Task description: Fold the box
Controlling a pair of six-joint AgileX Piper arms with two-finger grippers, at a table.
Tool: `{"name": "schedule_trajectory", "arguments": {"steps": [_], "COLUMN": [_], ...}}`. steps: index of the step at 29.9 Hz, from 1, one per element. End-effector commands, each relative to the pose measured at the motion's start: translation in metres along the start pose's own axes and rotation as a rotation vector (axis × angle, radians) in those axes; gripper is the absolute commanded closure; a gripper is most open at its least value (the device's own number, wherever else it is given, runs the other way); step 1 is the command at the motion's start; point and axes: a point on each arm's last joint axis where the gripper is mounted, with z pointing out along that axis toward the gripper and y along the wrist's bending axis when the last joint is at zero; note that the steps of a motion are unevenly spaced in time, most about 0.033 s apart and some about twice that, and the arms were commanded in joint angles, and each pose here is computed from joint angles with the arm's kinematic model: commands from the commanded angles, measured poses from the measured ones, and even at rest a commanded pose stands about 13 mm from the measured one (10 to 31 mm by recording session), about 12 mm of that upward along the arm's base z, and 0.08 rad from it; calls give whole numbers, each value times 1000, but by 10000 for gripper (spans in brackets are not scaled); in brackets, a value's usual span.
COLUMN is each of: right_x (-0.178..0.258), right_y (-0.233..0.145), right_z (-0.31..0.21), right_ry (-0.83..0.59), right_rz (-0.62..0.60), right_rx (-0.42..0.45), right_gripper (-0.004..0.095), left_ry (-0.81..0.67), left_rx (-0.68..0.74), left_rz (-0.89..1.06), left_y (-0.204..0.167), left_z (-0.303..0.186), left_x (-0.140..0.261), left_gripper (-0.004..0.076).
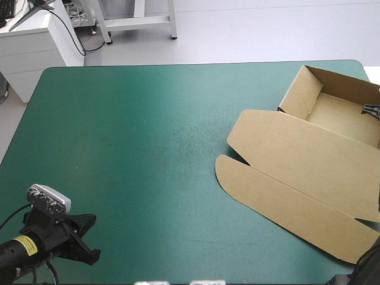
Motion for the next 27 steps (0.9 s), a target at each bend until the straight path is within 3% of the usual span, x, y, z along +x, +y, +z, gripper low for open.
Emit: {"name": "schedule_trajectory", "arguments": {"steps": [1, 4, 6, 10, 14, 17, 19, 20, 23, 27], "right_x": [0, 1, 2, 9, 24, 40, 52, 61, 87, 128], "right_y": [-6, -6, -7, -4, 9, 15, 17, 19, 31, 54], "right_z": [-34, -40, -50, -83, -132, -168, -188, -199, -210, -225], "right_ry": [-66, -78, -100, -170, -283, -364, -404, -428, -429, -487], "right_rz": [-10, -27, -24, -5, -47, -55, -56, -70, -133, -244], "right_rx": [3, 6, 2, -51, -226, -328, -367, -384, -432, -514], "right_gripper": [510, 265, 153, 138, 174, 297, 469, 613, 926, 907], "left_ry": [-81, -81, -81, -85, -92, -95, -97, -97, -98, -97], "left_rx": [7, 7, 7, 7, 5, 5, 4, 4, 3, 5], "left_rz": [-5, -5, -5, -5, -5, -5, -5, -5, -7, -9], "left_y": [-1, -1, -1, -1, -1, -1, -1, -1, 0, 0], "left_z": [-4, -4, -4, -4, -4, -4, -4, -4, -2, -1], "left_x": [-10, -10, -10, -11, -11, -12, -12, -12, -11, -11], "left_gripper": [732, 732, 732, 732, 732, 732, 732, 732, 732, 732]}}
